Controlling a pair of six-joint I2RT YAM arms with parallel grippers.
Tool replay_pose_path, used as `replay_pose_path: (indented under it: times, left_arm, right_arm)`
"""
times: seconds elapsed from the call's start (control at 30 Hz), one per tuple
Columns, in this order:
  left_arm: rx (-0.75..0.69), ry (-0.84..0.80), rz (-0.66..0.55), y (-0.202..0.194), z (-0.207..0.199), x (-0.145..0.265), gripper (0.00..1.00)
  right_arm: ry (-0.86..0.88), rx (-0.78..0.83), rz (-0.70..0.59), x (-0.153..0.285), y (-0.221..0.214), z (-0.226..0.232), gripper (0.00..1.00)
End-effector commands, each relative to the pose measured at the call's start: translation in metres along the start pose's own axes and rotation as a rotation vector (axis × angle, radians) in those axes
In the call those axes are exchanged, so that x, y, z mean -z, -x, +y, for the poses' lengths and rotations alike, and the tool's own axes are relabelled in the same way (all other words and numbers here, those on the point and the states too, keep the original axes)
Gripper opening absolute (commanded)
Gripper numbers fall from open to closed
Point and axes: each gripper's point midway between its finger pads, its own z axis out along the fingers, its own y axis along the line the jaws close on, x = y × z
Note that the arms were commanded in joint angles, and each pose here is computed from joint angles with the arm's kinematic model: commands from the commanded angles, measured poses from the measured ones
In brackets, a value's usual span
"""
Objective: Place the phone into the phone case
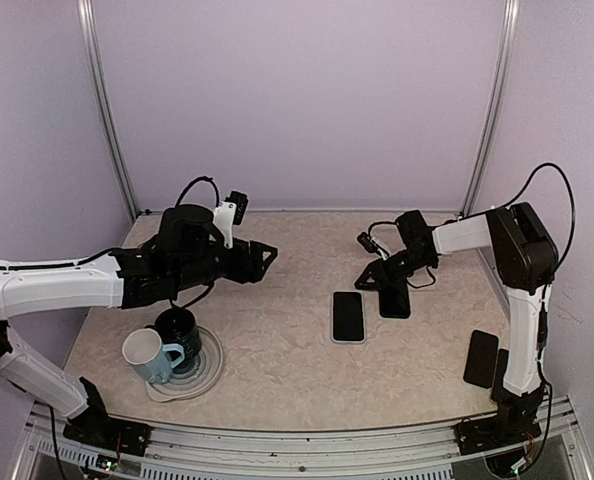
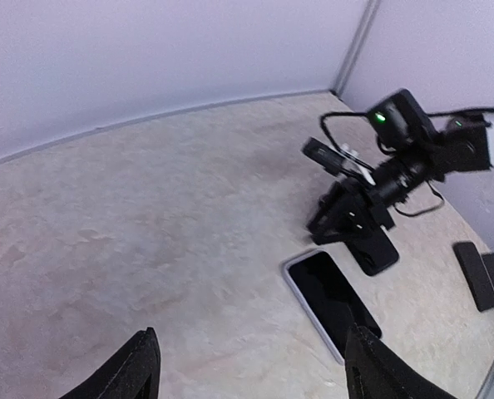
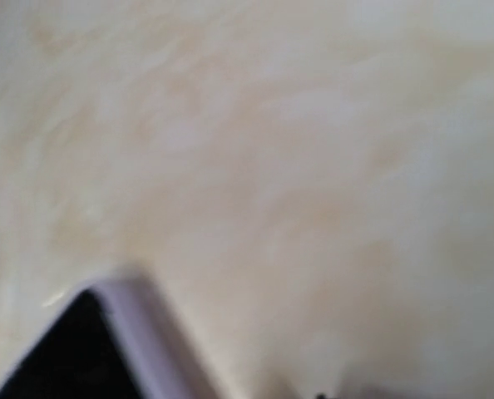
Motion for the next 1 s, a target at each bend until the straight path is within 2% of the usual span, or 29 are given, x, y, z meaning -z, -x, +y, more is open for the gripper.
replay_pose_path:
  times: [0.0, 0.2, 0.33, 0.47, 0.7, 0.87, 0.97]
  left_arm:
    - [0.081, 0.279, -0.005, 0.029, 0.069, 0.010, 0.77]
    - [0.224, 0.510, 0.088, 0.048, 0.181, 0.021, 0.85]
    - [0.300, 0.685, 0.189, 0.017, 0.261, 0.017, 0.85]
    - [0.354, 0.767, 0.273, -0.011, 0.317, 0.010, 0.84]
    - [0.366, 0.807, 0.424, -0.055, 0.368, -0.016, 0.79]
    - [0.389, 0.813, 0.436, -0.064, 0.390, -0.033, 0.78]
    - [0.466, 0.769, 0.480, -0.088, 0.402, -0.044, 0.70]
  right_arm:
    - [-0.161, 0.030, 0.003, 0.012, 0.009, -0.035, 0.39]
    - [-0.214, 0.107, -0.060, 0.038, 0.053, -0.009, 0.55]
    - [-0.229, 0.173, -0.097, 0.046, 0.073, 0.025, 0.61]
    - [-0.269, 0.212, -0.113, 0.053, 0.079, 0.052, 0.62]
    - [-0.313, 0.247, -0.145, 0.071, 0.075, 0.079, 0.61]
    - [-0.316, 0.237, -0.124, 0.070, 0.060, 0.083, 0.60]
    - [-0.333, 0.226, -0.112, 0.072, 0.050, 0.081, 0.60]
